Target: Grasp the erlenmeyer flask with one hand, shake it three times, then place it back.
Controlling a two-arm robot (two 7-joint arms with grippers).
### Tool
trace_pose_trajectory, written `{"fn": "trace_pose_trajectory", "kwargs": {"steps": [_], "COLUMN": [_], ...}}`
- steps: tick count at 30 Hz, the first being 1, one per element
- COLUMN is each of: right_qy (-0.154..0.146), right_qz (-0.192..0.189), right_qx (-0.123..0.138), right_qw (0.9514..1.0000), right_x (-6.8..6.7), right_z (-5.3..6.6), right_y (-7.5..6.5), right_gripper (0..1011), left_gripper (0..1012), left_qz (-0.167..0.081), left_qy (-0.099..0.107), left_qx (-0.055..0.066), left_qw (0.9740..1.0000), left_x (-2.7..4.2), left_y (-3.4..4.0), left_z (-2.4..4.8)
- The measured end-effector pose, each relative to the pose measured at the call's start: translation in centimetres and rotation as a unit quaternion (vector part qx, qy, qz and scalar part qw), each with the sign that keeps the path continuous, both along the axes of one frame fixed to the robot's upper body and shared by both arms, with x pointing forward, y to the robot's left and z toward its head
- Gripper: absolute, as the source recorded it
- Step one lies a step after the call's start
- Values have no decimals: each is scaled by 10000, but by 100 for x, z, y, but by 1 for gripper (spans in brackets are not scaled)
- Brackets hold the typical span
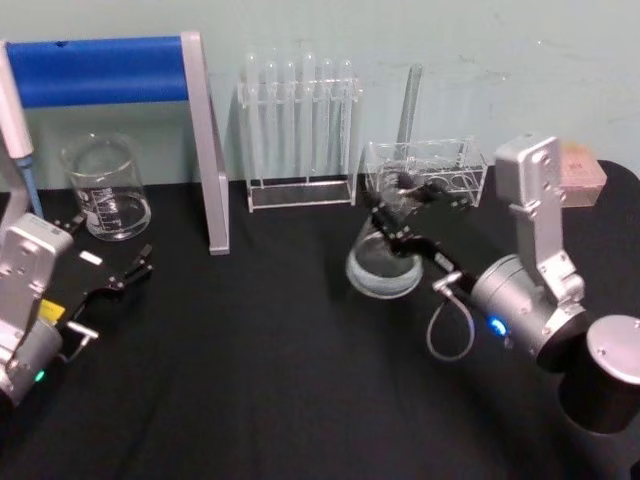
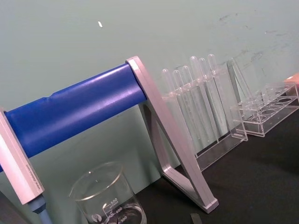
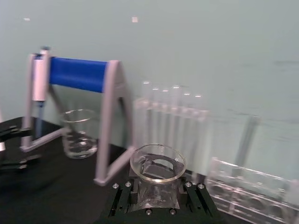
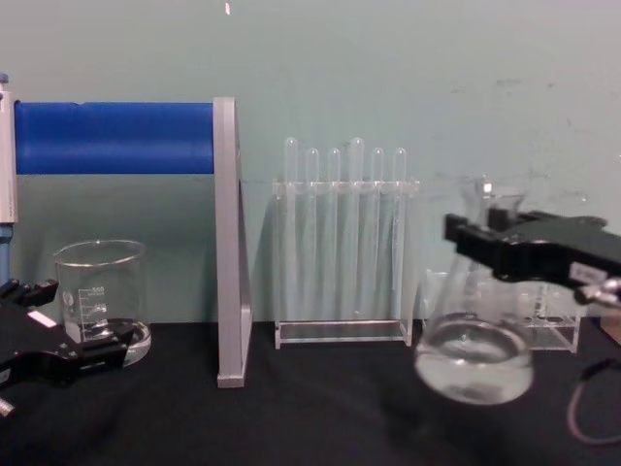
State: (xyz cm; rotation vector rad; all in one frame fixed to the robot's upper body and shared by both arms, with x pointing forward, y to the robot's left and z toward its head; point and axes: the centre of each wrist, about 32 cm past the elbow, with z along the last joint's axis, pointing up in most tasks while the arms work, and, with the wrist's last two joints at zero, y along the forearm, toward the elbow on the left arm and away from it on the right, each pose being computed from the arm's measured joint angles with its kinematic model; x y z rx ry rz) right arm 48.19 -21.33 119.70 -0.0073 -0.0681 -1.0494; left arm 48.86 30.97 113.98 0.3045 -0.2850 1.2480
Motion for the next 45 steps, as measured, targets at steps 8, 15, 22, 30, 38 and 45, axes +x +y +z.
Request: {"fn": "trace_pose_trajectory", "kwargs": {"steps": [8, 15, 22, 30, 38, 45], "right_qy": [-12, -20, -11, -3, 1, 12], "right_qz": [-599, -922, -987, -675, -124, 271], "right_qx": [16, -5, -39, -55, -97, -137], "right_qw": [9982, 9957, 9951, 9977, 9999, 9995], "right_x": [105, 143, 152, 118, 36, -47], "right_z": [16, 19, 12, 10, 7, 3], "right_y": [-244, -391, -397, -218, 61, 235], "right_gripper": [450, 450, 450, 450, 450, 450], "left_gripper": [1001, 1001, 1001, 1001, 1001, 1001], "left_qz": [0, 0, 0, 0, 0, 0], "left_qy": [0, 0, 0, 0, 0, 0], "left_qx": [0, 0, 0, 0, 0, 0], "left_qw": [10000, 10000, 10000, 10000, 10000, 10000], "left_x": [0, 0, 0, 0, 0, 0], "left_y": [0, 0, 0, 0, 0, 0], "left_z": [0, 0, 0, 0, 0, 0]}}
